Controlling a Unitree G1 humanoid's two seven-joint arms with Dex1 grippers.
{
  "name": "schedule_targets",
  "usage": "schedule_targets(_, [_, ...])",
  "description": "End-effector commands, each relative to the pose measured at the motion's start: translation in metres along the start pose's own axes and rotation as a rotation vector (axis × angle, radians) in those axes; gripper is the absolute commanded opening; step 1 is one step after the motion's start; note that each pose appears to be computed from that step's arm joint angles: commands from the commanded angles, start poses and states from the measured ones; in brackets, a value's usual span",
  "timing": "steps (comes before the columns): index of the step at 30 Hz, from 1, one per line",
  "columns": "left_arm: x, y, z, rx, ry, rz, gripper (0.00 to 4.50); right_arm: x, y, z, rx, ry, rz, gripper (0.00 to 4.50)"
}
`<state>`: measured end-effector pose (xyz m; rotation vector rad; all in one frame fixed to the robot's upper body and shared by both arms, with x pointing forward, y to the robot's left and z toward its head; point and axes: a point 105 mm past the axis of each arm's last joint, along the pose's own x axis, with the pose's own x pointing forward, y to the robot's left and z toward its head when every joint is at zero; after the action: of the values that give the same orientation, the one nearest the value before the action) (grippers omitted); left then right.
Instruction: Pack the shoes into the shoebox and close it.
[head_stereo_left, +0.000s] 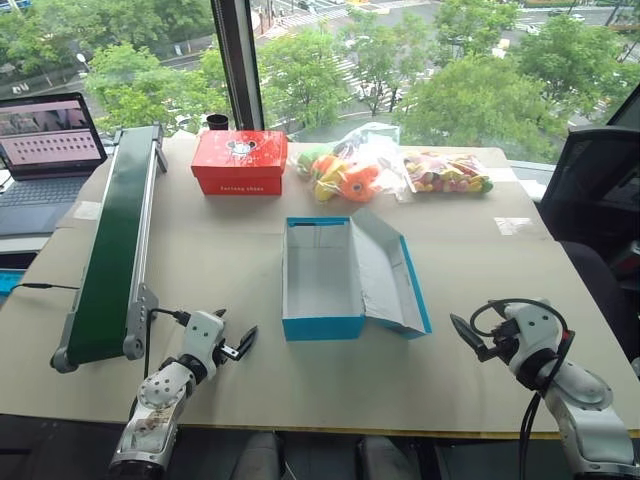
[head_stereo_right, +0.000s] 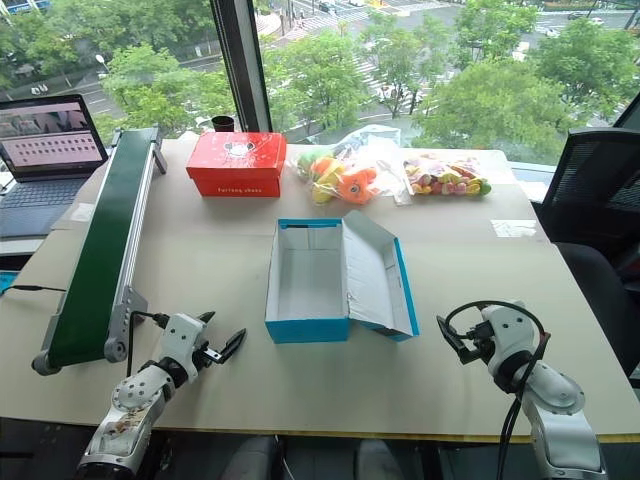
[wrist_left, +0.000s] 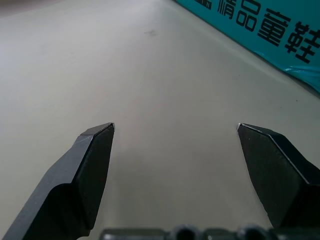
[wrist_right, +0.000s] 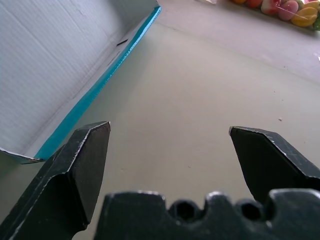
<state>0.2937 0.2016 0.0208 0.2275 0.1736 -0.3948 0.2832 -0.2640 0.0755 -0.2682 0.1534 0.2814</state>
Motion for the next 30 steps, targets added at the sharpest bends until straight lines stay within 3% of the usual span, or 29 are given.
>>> schedule_targets(1, [0.004,0.033,0.048,0.001,-0.160,0.127,4.17,-0.001,-0.023,0.040,-0.042,-0.077,-0.064,4.49])
schedule_targets(4, [-0.009,0.095,0.126,0.013,-0.427,0.420,4.17,0.000,-0.058,0.095,-0.092,-0.188,-0.139,4.49])
schedule_targets(6, [-0.019,0.123,0.156,0.056,-0.499,0.559,4.17,0.004,-0.073,0.120,-0.115,-0.241,-0.170,4.49])
schedule_targets(10, [-0.025,0.131,0.203,0.099,-0.609,0.593,4.17,0.009,-0.084,0.150,-0.124,-0.327,-0.183,4.49])
schedule_targets(13, [-0.035,0.138,0.233,0.090,-0.682,0.638,4.17,0.021,-0.076,0.182,-0.114,-0.425,-0.128,4.49])
schedule_targets(16, [-0.038,0.161,0.219,0.083,-0.553,0.748,4.17,0.041,-0.039,0.206,-0.075,-0.492,0.046,4.49])
schedule_targets(21, [-0.062,0.207,0.150,-0.074,-0.272,0.986,4.17,0.059,0.047,0.220,-0.014,-0.523,0.434,4.49])
schedule_targets(25, [-0.069,0.212,0.141,-0.062,-0.238,0.978,4.17,0.062,0.088,0.222,0.028,-0.518,0.618,4.49])
schedule_targets(30, [-0.073,0.215,0.137,-0.080,-0.237,0.967,4.17,0.066,0.116,0.220,0.014,-0.506,0.693,4.49])
